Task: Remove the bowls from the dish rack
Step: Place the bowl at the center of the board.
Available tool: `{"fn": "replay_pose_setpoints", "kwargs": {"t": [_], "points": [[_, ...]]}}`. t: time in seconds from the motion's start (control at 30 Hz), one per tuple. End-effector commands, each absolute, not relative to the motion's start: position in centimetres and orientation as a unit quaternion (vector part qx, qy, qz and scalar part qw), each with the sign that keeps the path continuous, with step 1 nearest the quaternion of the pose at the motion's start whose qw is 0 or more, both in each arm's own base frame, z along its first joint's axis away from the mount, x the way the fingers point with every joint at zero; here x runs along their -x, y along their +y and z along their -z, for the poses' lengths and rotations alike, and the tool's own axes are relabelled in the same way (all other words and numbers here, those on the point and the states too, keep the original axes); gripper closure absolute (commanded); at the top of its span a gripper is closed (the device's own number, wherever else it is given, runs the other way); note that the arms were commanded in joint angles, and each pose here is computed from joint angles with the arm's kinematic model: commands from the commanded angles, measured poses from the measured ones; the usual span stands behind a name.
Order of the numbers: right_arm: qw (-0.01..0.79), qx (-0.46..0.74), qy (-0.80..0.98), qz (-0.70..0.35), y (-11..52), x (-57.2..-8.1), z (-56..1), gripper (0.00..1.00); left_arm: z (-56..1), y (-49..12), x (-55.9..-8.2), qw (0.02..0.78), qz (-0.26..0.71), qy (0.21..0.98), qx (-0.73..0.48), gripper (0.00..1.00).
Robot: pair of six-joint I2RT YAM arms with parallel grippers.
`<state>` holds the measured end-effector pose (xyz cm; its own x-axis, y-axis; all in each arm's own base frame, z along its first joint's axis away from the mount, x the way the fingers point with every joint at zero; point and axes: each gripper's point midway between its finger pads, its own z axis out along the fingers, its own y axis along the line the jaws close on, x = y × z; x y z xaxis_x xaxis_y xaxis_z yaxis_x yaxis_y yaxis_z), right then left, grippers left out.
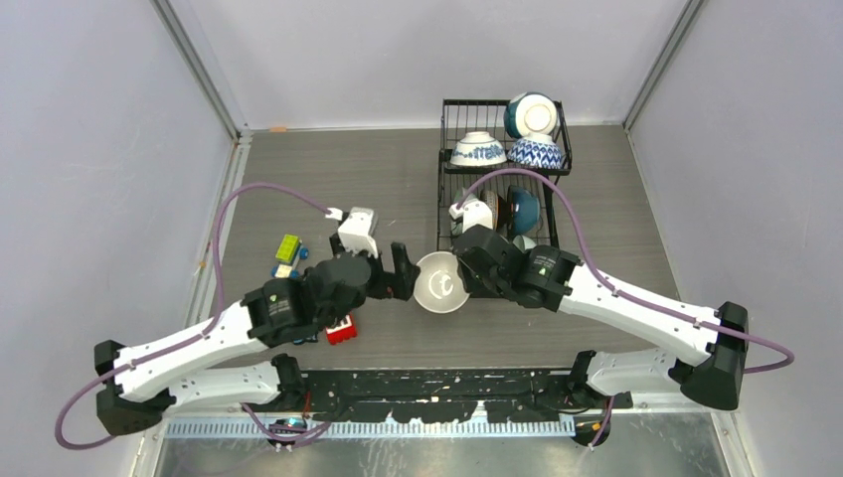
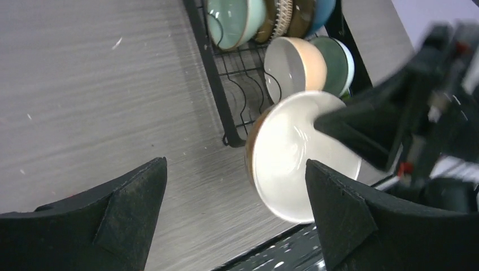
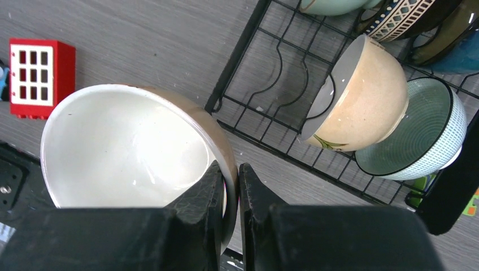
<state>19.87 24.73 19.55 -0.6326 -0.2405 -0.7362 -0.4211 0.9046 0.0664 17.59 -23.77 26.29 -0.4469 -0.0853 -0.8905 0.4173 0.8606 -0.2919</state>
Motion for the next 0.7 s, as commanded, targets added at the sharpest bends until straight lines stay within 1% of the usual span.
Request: {"fn": "replay_pose_setpoints", "kwargs": {"t": [0.0,0.1,0.13,0.17,0.37,0.53,0.67], "points": [[0.458,0.098,0.864,-0.187,26.5,-21.8,-24.5,0.99,-26.4,-24.7,-18.7,0.412,0.311,0.853,0.073,0.07],[0.456,0.088,0.865,-0.189,26.7,-21.9,-24.6,0.99,-25.6,-25.1,-18.6,0.379,0.312,0.866,0.098,0.05],[0.456,0.085,0.866,-0.189,26.8,-21.9,-24.6,0.99,-25.5,-25.1,-18.6,0.375,0.312,0.866,0.105,0.02],[0.455,0.082,0.866,-0.188,26.8,-22.0,-24.7,0.99,-25.3,-25.1,-18.6,0.373,0.313,0.867,0.112,0.00],[0.449,0.065,0.874,-0.173,26.8,-22.3,-24.7,0.99,-23.0,-23.4,-18.9,0.362,0.263,0.879,0.167,0.00],[0.443,0.050,0.880,-0.162,27.0,-22.7,-24.4,0.99,-21.3,-23.7,-18.6,0.340,0.240,0.894,0.166,0.00],[0.432,0.044,0.886,-0.163,27.7,-22.8,-23.9,0.99,-20.4,-23.5,-18.8,0.342,0.223,0.898,0.164,0.00]]}}
